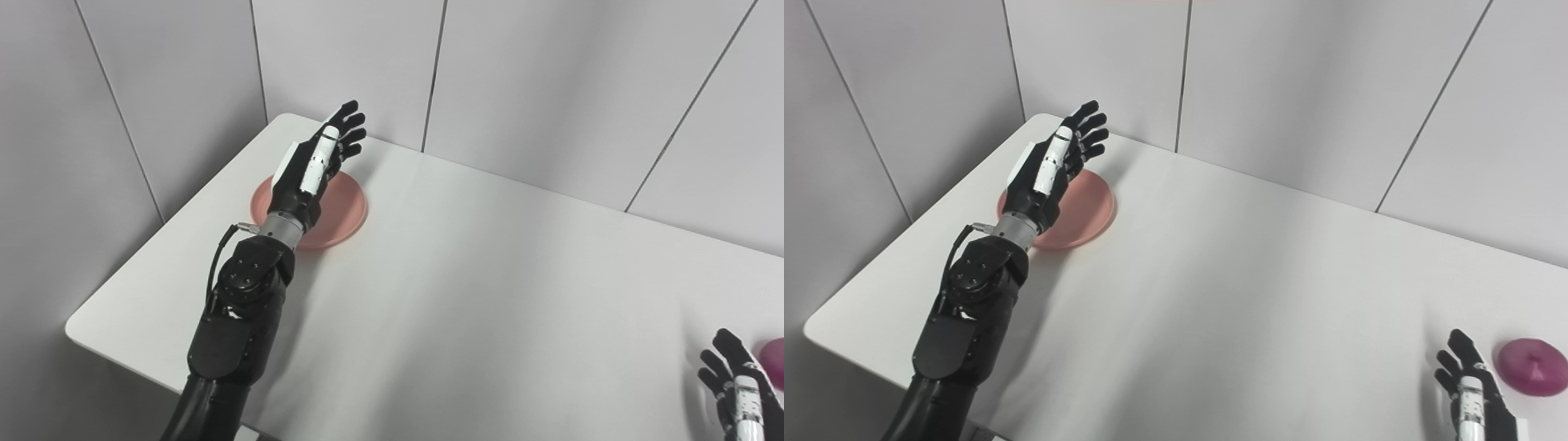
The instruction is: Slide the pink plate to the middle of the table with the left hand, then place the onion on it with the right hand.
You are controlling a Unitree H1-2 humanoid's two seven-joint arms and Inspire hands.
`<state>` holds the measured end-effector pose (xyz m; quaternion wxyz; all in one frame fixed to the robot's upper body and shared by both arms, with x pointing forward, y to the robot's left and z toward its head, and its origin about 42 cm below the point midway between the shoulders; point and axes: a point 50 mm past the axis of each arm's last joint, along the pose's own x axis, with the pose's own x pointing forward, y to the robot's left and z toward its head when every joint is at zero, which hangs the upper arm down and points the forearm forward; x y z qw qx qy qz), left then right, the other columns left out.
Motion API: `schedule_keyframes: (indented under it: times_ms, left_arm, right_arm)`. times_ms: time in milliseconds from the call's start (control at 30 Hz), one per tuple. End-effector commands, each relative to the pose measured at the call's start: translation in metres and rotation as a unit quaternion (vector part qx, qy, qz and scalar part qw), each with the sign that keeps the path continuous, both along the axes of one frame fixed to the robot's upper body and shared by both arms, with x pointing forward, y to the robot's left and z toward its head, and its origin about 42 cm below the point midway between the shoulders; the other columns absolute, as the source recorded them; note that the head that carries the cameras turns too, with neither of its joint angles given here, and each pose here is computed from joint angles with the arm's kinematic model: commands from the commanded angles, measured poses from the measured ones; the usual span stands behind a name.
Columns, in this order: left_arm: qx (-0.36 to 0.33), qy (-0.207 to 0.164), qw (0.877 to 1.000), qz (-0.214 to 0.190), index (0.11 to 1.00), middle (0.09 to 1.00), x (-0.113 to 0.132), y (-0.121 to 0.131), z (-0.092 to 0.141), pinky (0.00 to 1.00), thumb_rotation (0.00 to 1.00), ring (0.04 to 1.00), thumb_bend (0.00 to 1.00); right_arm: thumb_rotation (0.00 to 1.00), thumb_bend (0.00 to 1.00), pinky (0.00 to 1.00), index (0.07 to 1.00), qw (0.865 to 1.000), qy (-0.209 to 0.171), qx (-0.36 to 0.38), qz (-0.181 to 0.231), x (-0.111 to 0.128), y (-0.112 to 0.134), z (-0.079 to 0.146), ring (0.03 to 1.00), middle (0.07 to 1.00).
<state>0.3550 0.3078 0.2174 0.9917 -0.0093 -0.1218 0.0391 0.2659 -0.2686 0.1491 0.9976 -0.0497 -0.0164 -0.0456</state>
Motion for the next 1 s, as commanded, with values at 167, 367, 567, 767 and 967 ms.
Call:
schedule_keyframes:
  times_ms: [167, 367, 567, 767, 967]
  left_arm:
    - [-0.004, -0.04, 0.999, 0.01, 0.885, 0.907, 0.019, 0.018, 0.031, 0.9, 1.0, 0.901, 0.39]
    - [0.001, -0.036, 0.999, 0.021, 0.881, 0.901, 0.026, 0.031, 0.036, 0.89, 1.0, 0.896, 0.4]
    - [0.009, -0.036, 0.999, 0.029, 0.872, 0.899, 0.033, 0.045, 0.043, 0.88, 1.0, 0.892, 0.42]
    - [-0.001, -0.034, 0.998, 0.044, 0.869, 0.898, 0.04, 0.057, 0.052, 0.89, 1.0, 0.894, 0.38]
    - [-0.006, -0.034, 0.998, 0.05, 0.873, 0.896, 0.05, 0.067, 0.059, 0.88, 1.0, 0.893, 0.37]
  right_arm:
    - [0.93, 0.31, 0.87, 0.853, 1.0, -0.03, -0.002, 0.001, 0.005, 0.0, 0.013, 0.869, 0.888]
    - [0.93, 0.34, 0.87, 0.862, 0.999, -0.033, -0.003, 0.005, 0.004, -0.002, 0.012, 0.873, 0.893]
    - [0.93, 0.32, 0.88, 0.869, 0.999, -0.031, -0.003, 0.006, 0.005, -0.001, 0.013, 0.88, 0.9]
    - [0.93, 0.32, 0.89, 0.857, 1.0, -0.027, -0.003, 0.004, 0.004, -0.002, 0.014, 0.872, 0.894]
    - [0.92, 0.35, 0.83, 0.844, 1.0, -0.027, -0.007, 0.005, 0.004, -0.002, 0.013, 0.859, 0.882]
